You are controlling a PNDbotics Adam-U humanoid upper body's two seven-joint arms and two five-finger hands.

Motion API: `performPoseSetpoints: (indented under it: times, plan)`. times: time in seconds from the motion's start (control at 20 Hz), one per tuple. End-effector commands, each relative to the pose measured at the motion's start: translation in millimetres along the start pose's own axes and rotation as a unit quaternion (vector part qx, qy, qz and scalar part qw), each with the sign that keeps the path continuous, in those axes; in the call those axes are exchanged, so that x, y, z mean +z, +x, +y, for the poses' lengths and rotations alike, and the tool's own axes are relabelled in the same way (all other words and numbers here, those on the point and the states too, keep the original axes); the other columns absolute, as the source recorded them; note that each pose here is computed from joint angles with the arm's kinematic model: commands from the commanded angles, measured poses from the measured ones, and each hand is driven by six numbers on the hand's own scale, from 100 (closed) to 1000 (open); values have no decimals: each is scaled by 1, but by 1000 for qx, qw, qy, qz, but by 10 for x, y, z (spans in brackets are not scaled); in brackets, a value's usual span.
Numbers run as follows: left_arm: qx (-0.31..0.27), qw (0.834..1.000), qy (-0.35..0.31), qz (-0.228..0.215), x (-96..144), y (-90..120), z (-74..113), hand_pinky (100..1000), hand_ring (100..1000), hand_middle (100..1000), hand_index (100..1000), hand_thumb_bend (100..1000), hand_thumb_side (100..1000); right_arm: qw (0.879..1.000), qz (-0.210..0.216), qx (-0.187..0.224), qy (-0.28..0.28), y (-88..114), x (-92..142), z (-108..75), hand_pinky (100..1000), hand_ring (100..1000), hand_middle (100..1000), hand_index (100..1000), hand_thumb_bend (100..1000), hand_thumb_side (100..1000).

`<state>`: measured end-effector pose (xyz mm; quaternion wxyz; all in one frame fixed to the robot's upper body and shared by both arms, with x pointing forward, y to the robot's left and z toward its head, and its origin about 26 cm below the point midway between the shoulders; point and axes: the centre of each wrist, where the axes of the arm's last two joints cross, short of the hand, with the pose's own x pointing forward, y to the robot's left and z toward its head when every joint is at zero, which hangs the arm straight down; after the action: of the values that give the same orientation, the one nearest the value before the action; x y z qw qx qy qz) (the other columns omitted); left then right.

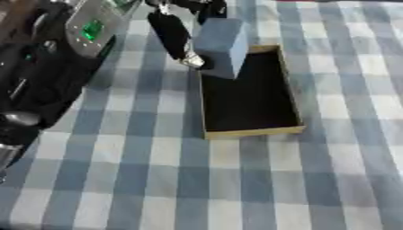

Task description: Pick up objects on the table and place them in the box.

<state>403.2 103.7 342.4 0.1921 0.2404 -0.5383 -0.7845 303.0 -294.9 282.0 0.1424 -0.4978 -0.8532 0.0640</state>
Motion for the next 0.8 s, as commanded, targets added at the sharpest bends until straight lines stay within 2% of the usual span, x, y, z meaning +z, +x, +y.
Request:
performPoseSetpoints:
  times: [0.05,0.3,0.5,0.6,0.65,0.7,0.8]
  plan:
    - [-4,1000,2,-7,-65,71,52,706,653,556,678,376,466,1000,-15,-4,-12,43,-82,-51,828,799,805,813,100,1000]
    - [7,1000,-8,0,-267,131,-82,706,657,559,680,401,494,1000,-14,-7,-12,51,-84,-44,828,799,805,812,100,1000]
    - [-11,1000,-21,15,-377,130,-197,718,686,588,712,435,497,1000,-13,-7,-13,49,-84,-46,828,799,805,812,100,1000]
    - [-20,999,-22,19,-401,123,-229,746,732,652,775,472,504,1000,-13,-7,-14,47,-83,-46,828,799,804,812,100,1000]
    - [-24,999,-23,20,-408,120,-238,746,732,652,775,472,504,1000,-13,-7,-14,47,-82,-46,828,799,804,812,100,1000]
    - [-28,999,-23,21,-411,116,-243,790,789,753,856,540,520,1000,-12,-7,-14,47,-81,-46,828,799,805,812,100,1000]
    - [-40,999,-24,27,-408,109,-243,829,838,803,895,635,540,1000,-13,-8,-15,46,-81,-46,828,799,805,812,100,1000]
